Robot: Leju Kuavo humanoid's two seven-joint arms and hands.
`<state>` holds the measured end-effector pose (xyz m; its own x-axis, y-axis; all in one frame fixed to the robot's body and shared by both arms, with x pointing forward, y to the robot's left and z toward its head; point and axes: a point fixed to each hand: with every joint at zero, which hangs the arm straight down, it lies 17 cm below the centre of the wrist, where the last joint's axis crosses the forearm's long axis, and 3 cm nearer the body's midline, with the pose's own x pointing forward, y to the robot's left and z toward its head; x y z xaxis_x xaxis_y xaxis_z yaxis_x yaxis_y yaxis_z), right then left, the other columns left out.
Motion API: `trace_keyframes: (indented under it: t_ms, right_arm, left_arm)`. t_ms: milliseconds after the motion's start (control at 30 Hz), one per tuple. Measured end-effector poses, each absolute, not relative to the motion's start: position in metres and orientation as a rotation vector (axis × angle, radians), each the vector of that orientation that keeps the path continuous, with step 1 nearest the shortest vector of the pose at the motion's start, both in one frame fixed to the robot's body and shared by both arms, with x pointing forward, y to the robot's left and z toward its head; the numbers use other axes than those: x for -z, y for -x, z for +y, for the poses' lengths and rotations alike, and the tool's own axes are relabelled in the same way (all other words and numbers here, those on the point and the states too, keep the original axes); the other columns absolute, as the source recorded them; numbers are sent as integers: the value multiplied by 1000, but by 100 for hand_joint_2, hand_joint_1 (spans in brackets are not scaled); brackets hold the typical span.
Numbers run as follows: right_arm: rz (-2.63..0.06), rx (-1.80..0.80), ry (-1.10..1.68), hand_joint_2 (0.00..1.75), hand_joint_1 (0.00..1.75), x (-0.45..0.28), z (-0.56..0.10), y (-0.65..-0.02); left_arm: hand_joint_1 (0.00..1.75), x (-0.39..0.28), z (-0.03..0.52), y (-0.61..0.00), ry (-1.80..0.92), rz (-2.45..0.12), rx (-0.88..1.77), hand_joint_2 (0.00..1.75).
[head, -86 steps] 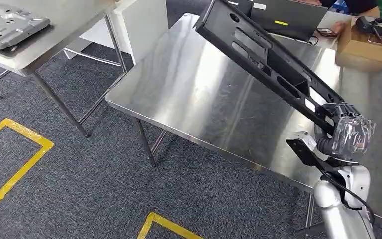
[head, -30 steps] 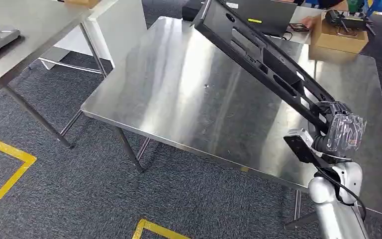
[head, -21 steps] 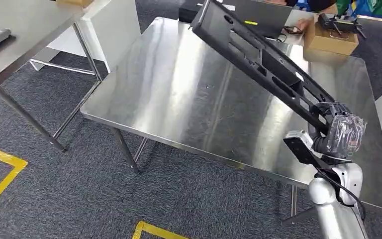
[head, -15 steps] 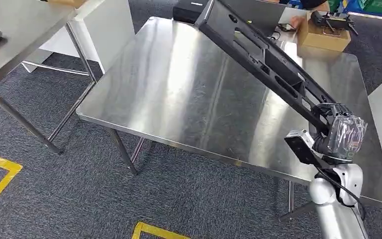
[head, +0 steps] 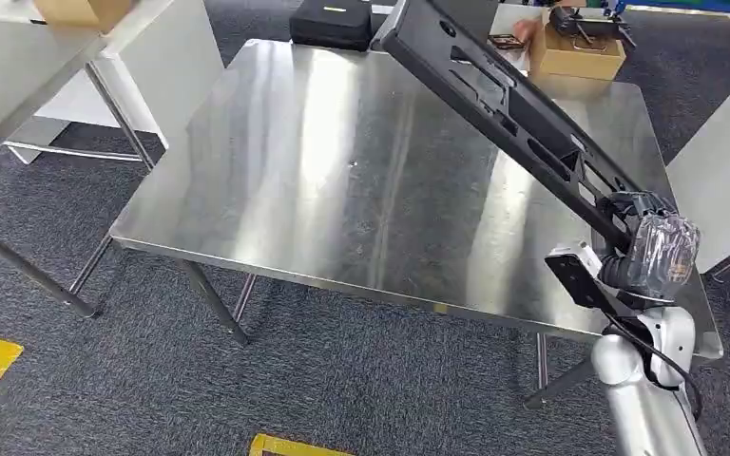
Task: Take the parts from the cabinet and place them on the table.
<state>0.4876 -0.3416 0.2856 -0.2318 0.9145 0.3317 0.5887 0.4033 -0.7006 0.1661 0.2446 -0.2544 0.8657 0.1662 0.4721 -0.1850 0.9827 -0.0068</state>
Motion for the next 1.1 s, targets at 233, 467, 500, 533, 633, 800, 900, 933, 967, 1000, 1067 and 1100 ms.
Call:
trace_keyframes:
  t_ms: [233,467,500,533,633,800,900,933,967,1000,1067,1100]
  right_arm:
    - [-1924,-577,1287,175,175,-284,-343,-488]
    - [-1908,-585,1293,175,175,-280,-345,-487]
    - [-1895,-598,1307,175,175,-279,-345,-488]
    - [-1876,-612,1325,175,175,-278,-347,-489]
    - [-1789,-662,1373,175,175,-270,-356,-498]
    - [-1541,-769,1483,175,175,-231,-393,-527]
    - [-1367,-853,1554,175,175,-204,-424,-545]
    - [-1315,-873,1567,175,175,-195,-434,-548]
    - [-1274,-888,1573,175,175,-187,-441,-551]
    - [-1231,-906,1579,175,175,-178,-448,-553]
    - [-1169,-936,1578,175,175,-164,-457,-555]
    - [-1141,-951,1570,175,175,-156,-462,-555]
  left_arm:
    - [0,253,242,-169,-35,-495,-181,175]
    - [0,254,244,-167,-39,-493,-180,175]
    - [0,254,244,-167,-41,-494,-174,175]
    - [0,254,244,-168,-46,-495,-167,175]
    - [0,253,248,-170,-85,-512,-117,175]
    - [0,245,253,-187,-157,-600,-37,175]
    - [0,241,249,-196,-151,-629,-31,175]
    - [0,240,247,-197,-141,-631,-31,175]
    - [0,240,246,-197,-136,-632,-31,175]
    - [0,240,245,-197,-133,-635,-32,175]
    - [0,239,243,-199,-118,-641,-36,175]
    - [0,239,242,-199,-114,-642,-38,175]
